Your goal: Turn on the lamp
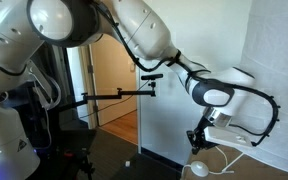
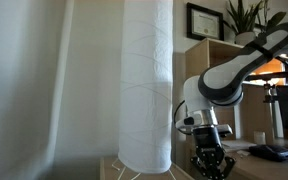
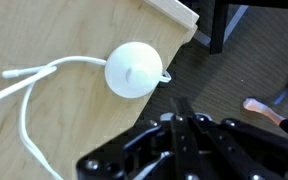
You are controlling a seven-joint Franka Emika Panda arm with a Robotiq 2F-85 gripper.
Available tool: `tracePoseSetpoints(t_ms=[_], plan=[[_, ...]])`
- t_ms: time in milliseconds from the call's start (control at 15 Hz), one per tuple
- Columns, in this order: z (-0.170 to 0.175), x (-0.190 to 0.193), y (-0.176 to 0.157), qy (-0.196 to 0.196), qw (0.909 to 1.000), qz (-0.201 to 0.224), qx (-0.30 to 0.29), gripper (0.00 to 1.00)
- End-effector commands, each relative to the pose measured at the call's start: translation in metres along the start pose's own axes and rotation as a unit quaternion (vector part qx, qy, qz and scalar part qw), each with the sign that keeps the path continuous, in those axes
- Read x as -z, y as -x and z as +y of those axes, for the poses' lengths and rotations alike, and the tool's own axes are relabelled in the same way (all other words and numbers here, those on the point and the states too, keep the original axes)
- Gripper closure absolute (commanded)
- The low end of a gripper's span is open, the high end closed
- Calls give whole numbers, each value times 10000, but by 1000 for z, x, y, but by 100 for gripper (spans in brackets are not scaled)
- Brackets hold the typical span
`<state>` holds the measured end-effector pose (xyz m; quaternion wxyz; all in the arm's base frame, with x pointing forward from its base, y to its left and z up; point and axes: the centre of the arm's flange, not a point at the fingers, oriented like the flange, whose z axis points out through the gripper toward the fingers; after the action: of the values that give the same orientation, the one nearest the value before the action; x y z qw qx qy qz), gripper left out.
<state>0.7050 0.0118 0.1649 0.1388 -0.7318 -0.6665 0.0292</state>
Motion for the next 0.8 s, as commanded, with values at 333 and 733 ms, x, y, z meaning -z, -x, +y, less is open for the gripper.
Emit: tracePoseSetpoints(t_ms=[333, 733], plan=[[-6, 2, 5, 14, 9960, 178, -872, 97], [-2, -8, 14, -16, 9909, 177, -1334, 97]])
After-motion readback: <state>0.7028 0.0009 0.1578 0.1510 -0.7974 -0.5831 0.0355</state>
